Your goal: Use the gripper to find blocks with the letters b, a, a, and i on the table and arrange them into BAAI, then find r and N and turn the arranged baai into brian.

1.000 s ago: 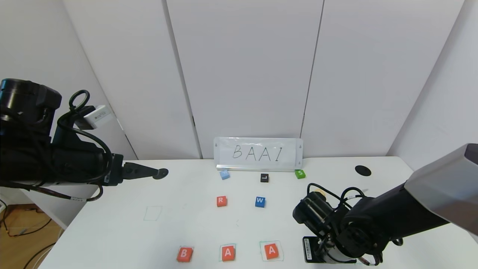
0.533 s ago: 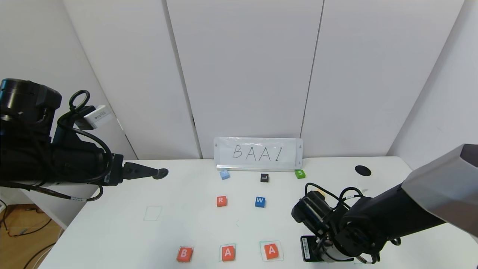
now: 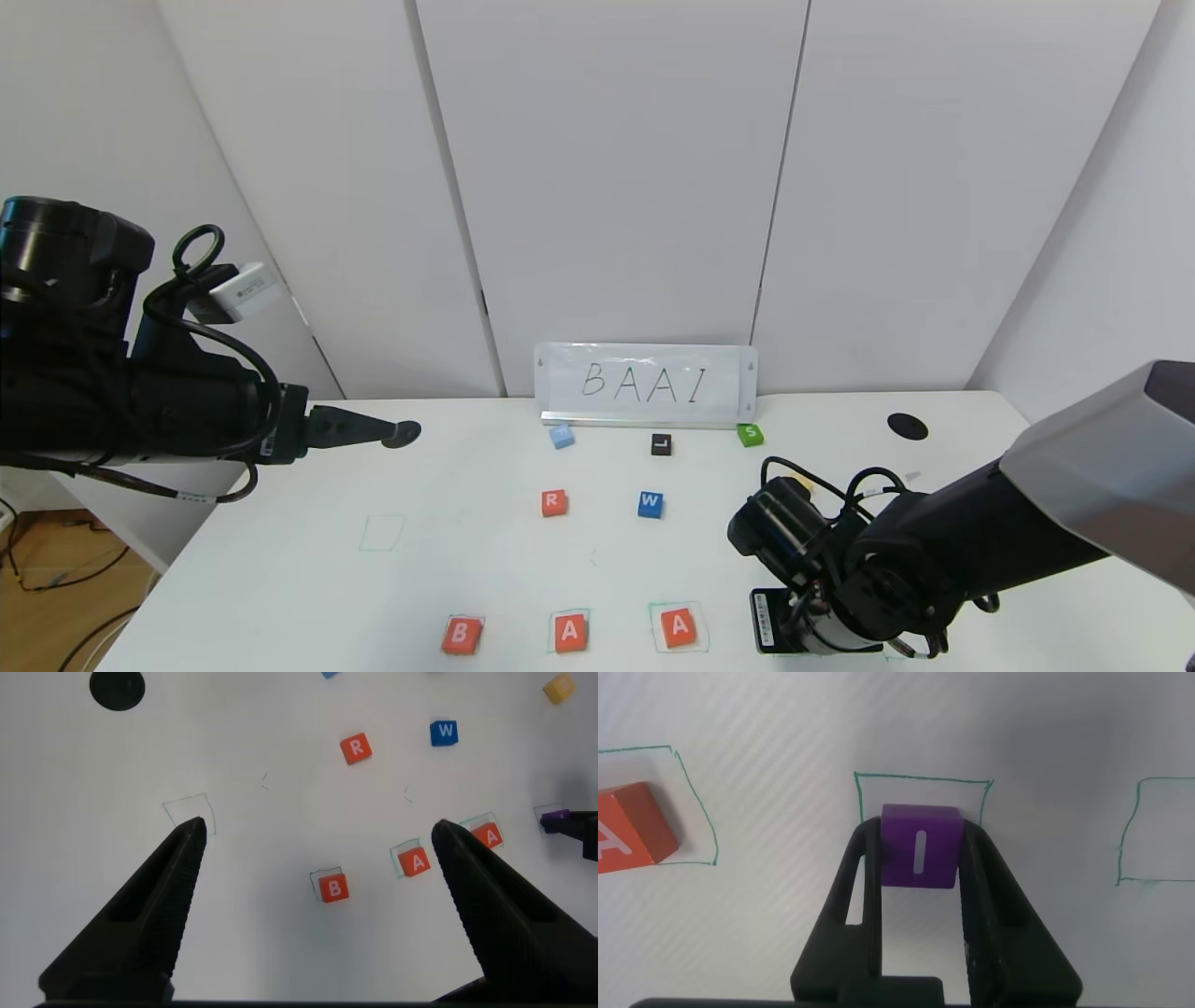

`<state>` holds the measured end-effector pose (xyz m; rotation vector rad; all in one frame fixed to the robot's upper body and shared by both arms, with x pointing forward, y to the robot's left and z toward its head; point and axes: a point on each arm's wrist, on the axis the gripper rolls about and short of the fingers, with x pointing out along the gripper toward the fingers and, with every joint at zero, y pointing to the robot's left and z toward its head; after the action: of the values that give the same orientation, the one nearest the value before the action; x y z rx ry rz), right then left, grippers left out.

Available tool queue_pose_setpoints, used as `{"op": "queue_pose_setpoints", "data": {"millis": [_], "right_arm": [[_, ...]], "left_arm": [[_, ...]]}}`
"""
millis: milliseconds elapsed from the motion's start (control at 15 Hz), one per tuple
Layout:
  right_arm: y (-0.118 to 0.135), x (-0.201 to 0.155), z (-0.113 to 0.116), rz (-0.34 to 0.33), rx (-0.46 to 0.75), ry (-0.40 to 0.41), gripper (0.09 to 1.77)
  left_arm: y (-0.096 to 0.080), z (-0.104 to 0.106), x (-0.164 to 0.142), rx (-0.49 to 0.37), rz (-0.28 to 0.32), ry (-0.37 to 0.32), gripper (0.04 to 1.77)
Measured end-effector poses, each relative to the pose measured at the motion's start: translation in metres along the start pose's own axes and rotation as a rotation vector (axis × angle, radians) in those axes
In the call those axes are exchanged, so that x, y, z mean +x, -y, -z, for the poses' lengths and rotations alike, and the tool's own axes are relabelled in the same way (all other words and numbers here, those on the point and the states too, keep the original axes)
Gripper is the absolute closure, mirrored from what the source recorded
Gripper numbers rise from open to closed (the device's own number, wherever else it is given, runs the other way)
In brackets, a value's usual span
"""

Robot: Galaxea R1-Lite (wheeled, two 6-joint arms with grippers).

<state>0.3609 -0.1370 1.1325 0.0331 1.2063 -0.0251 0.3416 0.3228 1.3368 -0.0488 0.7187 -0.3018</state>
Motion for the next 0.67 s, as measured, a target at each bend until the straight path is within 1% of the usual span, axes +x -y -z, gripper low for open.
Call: {"op": "queue_pose_setpoints", "data": {"millis": [67, 200, 333, 533, 667], "right_arm": [[0.0001, 0.0, -0.0001, 0.0, 0.001, 0.0, 1.29], [0.0005, 0.0002, -0.0002, 0.001, 0.002, 0.0, 1.02], [0.0004, 0.0002, -0.0002, 0.0, 0.001, 0.0, 0.83], [0.0003, 0.0, -0.0002, 0.0, 0.002, 0.001, 0.61], [0.0003, 0.0, -0.0002, 0.0, 0.002, 0.0, 0.51]], "left_arm": [[0.0001, 0.0, 0.0, 0.0, 0.0, 0.0, 0.09], [0.0001, 0.0, 0.0, 0.0, 0.0, 0.0, 0.09], [0.0, 0.0, 0.0, 0.0, 0.0, 0.0, 0.09], [0.0, 0.0, 0.0, 0.0, 0.0, 0.0, 0.09], [0.0001, 0.0, 0.0, 0.0, 0.0, 0.0, 0.09]]}}
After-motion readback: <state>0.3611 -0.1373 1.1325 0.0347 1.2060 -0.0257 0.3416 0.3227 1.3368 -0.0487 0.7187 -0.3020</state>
